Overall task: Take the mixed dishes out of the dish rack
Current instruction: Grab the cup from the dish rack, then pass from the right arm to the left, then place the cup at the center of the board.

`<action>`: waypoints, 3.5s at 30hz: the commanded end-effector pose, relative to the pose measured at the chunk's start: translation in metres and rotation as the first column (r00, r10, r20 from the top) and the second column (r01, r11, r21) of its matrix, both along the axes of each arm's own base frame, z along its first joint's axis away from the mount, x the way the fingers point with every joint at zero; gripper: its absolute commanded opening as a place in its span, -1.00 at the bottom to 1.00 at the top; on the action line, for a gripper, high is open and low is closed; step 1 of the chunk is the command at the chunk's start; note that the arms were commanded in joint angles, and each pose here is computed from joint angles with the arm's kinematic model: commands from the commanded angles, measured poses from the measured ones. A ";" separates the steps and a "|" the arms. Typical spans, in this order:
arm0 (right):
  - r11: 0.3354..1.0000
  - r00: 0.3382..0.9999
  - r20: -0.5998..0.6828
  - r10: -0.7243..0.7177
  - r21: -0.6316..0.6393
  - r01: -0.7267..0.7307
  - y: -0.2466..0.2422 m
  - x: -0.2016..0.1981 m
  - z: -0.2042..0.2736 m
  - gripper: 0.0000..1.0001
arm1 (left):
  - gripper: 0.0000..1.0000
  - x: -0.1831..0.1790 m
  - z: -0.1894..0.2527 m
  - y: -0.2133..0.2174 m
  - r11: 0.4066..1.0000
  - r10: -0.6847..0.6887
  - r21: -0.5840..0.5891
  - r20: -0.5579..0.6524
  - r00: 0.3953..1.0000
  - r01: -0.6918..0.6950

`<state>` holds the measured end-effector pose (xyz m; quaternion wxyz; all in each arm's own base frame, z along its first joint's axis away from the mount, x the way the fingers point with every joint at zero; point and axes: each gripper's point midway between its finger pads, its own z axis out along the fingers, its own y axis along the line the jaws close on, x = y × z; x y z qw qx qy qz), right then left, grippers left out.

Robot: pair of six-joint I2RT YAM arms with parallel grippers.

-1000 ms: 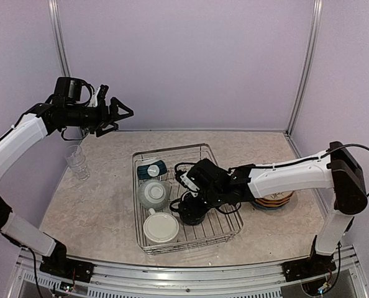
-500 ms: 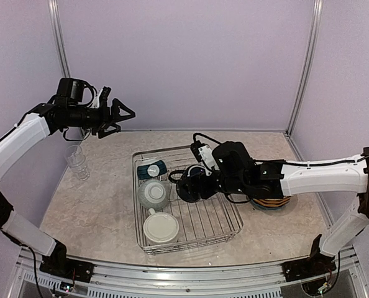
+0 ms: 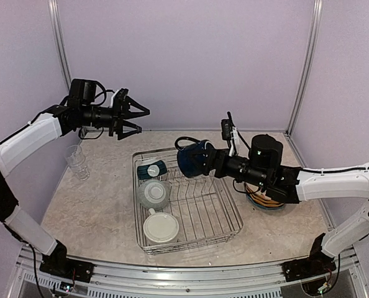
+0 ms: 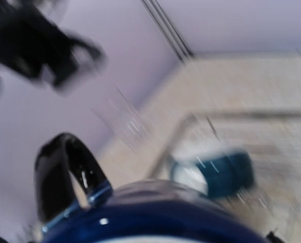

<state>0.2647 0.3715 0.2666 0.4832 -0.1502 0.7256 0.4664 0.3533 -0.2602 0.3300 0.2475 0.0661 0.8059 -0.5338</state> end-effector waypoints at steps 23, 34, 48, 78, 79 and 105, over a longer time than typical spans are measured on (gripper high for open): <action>0.802 0.955 0.272 0.114 0.542 -0.250 -0.026 -0.043 0.151 -1.00 | 0.27 -0.142 0.063 -0.133 0.852 -0.419 -0.232 0.236 0.877 0.470; 0.776 0.953 0.273 0.131 0.570 -0.270 -0.026 -0.046 0.148 -1.00 | -0.47 -0.151 0.073 -0.157 0.807 -0.465 -0.264 0.267 0.844 0.528; 0.761 0.954 0.269 0.136 0.588 -0.274 -0.027 -0.046 0.144 -1.00 | -1.00 -0.151 0.067 -0.162 0.809 -0.473 -0.259 0.246 0.846 0.528; 0.928 0.999 0.009 -0.051 0.371 0.044 -0.048 0.002 0.066 1.00 | -1.00 -0.064 0.031 -0.056 0.996 -0.075 -0.039 0.092 0.993 0.078; 0.934 0.998 0.006 -0.061 0.352 0.055 -0.049 0.003 0.063 1.00 | -1.00 -0.059 0.023 -0.042 0.999 -0.030 0.022 0.080 0.996 0.029; 0.976 1.000 -0.017 -0.025 0.215 0.028 -0.031 0.001 0.045 1.00 | -1.00 0.095 -0.130 0.146 0.596 0.504 0.769 -0.138 0.853 -0.228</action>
